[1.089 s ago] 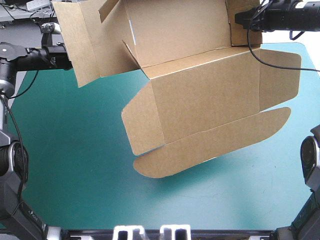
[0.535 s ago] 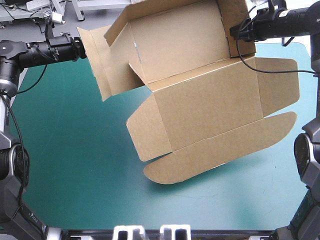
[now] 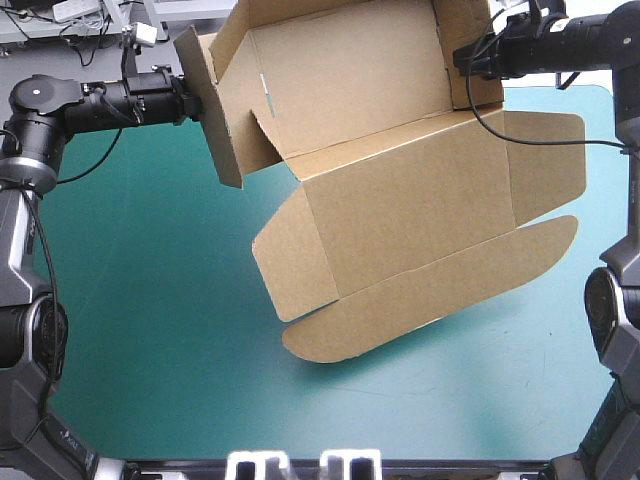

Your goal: Fold the box

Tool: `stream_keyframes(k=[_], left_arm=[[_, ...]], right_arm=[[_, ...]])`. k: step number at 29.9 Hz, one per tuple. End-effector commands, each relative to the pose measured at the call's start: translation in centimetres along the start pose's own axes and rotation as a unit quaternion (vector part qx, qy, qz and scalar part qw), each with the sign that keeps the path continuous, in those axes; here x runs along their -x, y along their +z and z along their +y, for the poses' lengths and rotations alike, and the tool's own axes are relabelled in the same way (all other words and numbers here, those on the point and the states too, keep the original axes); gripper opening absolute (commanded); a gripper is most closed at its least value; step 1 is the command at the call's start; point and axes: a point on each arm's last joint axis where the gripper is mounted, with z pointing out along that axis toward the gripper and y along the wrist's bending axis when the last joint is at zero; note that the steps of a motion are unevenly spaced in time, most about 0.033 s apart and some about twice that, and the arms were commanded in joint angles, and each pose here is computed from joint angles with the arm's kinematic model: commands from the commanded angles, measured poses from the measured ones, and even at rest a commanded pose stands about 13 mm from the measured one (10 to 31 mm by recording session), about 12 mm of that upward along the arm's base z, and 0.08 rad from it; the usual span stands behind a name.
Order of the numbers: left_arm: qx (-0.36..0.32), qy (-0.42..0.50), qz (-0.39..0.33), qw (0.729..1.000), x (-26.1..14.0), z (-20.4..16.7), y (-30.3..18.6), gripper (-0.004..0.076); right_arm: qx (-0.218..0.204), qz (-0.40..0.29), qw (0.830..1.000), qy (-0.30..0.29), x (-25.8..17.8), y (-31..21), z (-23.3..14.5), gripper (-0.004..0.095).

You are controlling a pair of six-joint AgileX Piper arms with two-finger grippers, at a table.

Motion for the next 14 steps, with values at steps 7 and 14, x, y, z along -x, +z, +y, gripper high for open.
stream_keyframes(k=[7,14], left_arm=[[-0.074,0.045,-0.028,0.996,2.0,-6.9,-1.4,0.0265],[-0.088,0.040,-0.017,0.995,1.7,-7.7,-0.4,0.0314]], right_arm=[[-0.021,-0.070,0.997,0.001,2.0,-2.0,1.3,-0.0018],[-0.024,-0.081,0.996,-0.021,2.5,-0.8,3.1,-0.0018]])
